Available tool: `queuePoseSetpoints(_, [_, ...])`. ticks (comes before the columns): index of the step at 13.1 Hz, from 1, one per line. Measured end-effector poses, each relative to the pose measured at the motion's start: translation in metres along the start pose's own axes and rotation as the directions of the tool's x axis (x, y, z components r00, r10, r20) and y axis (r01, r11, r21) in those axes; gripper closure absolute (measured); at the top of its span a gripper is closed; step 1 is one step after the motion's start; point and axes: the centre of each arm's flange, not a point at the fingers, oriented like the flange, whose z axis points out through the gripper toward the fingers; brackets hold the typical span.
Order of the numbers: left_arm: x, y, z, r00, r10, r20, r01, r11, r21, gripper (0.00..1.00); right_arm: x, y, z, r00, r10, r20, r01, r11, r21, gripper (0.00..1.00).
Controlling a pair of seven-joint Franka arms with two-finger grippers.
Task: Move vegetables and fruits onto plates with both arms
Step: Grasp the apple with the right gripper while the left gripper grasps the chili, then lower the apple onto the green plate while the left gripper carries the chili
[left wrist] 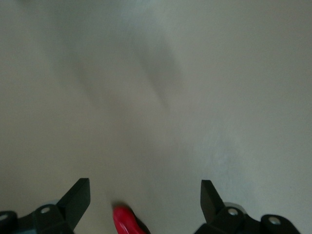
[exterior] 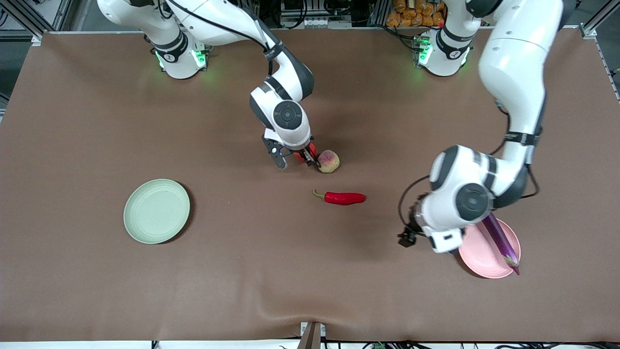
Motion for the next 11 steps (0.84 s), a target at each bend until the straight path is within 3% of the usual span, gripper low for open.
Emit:
queuePoseSetpoints(2, [-0.042, -0.002, 0.023, 0.995, -0.1, 0.001, 0.1, 0.995, 0.009, 0.0, 0.035, -0.007, -0.047, 0.999, -0.046, 0.012, 0.047, 0.997, -0.058, 0.12])
queuePoseSetpoints(4, [-0.084, -0.006, 0.052, 0.985, -0.174, 0.002, 0.174, 0.985, 0.017, 0.0, 0.091, -0.004, -0.091, 0.995, -0.102, 0.017, 0.103, 0.992, -0.075, 0.12])
queuePoseSetpoints(6, [-0.122, -0.013, 0.076, 0.974, -0.228, 0.003, 0.228, 0.974, 0.016, 0.0, 0.163, 0.008, -0.116, 0.984, -0.177, -0.004, 0.176, 0.977, -0.122, 0.12])
queuePoseSetpoints(7, [-0.138, -0.018, 0.088, 0.97, -0.244, 0.003, 0.244, 0.97, 0.015, 0.0, 0.206, 0.015, -0.123, 0.973, -0.229, 0.012, 0.229, 0.963, -0.145, 0.12])
queuePoseSetpoints(9, [-0.161, -0.031, 0.112, 0.97, -0.241, -0.011, 0.242, 0.97, 0.015, 0.0, 0.296, 0.034, -0.13, 0.943, -0.327, 0.069, 0.333, 0.932, -0.143, 0.12])
queuePoseSetpoints(11, [-0.168, -0.037, 0.128, 0.971, -0.24, -0.016, 0.24, 0.971, 0.001, 0.0, 0.373, 0.057, -0.131, 0.917, -0.389, 0.09, 0.398, 0.908, -0.129, 0.12])
